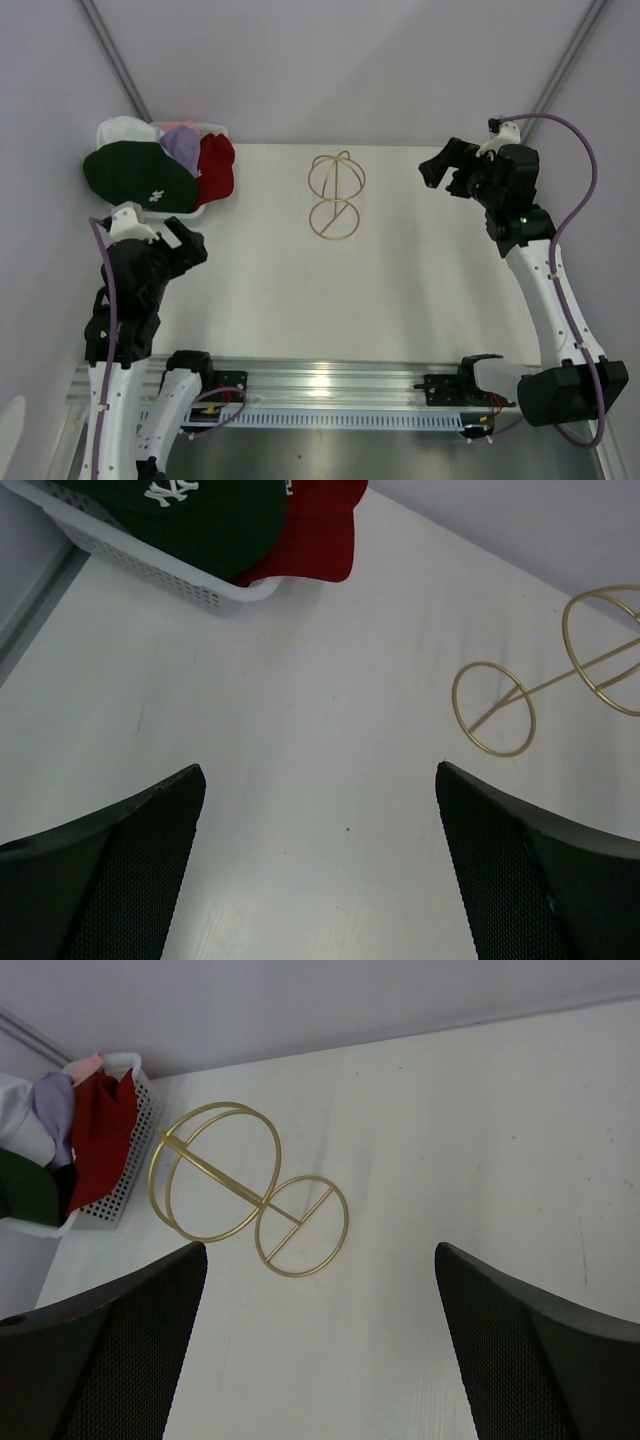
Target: Stack the hats
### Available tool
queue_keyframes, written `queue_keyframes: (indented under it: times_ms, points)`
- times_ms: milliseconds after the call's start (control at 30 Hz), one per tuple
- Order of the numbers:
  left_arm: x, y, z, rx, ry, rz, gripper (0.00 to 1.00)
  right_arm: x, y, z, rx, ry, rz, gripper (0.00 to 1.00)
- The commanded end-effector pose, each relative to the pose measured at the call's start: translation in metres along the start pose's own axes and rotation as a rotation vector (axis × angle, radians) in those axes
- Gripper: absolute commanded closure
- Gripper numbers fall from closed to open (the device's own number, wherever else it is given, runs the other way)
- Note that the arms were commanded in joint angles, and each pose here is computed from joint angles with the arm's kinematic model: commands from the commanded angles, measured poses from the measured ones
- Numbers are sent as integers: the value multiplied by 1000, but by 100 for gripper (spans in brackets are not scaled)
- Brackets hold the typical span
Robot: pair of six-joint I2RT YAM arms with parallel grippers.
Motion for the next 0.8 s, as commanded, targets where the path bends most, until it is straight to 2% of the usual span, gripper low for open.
queue_keyframes:
  times_ms: [0, 100, 200, 333, 433, 600, 700, 733, 767]
  points:
    - [6, 20, -6, -89, 49, -28, 0, 4, 12, 4, -47, -2, 20, 0]
    - [5, 12, -4, -68, 70, -186, 1, 5, -2, 11, -31, 8, 28, 0]
    - [-5, 9, 10, -29, 46, -259, 1, 6, -21, 23, 7, -14, 12, 0]
    - [15, 30, 32, -57, 186, -326, 1, 17, -34, 37, 52, -7, -12, 0]
    - [13, 56, 51, -107, 147, -300, 1, 25, -43, 48, 83, 42, 3, 0]
    - [23, 94, 96, -66, 145, -358, 7, 22, -55, 63, 100, 66, 15, 0]
    - [22, 101, 124, -34, 106, -336, 7, 21, -55, 67, 96, 71, -14, 0]
    - [19, 100, 130, -37, 81, -322, 7, 19, -57, 69, 101, 65, -26, 0]
    - [15, 113, 136, -91, 38, -308, 7, 16, -56, 71, 95, 57, -40, 0]
Point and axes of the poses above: each gripper's point midway between its finger pads, its own z axis out along the fingers, its own x axis along the line the jaws close on, y = z × x, the point moved 2 cm from there along -z, back along the fingers, and after that the axes turned 3 degrees about z, right-handed, at the moved point
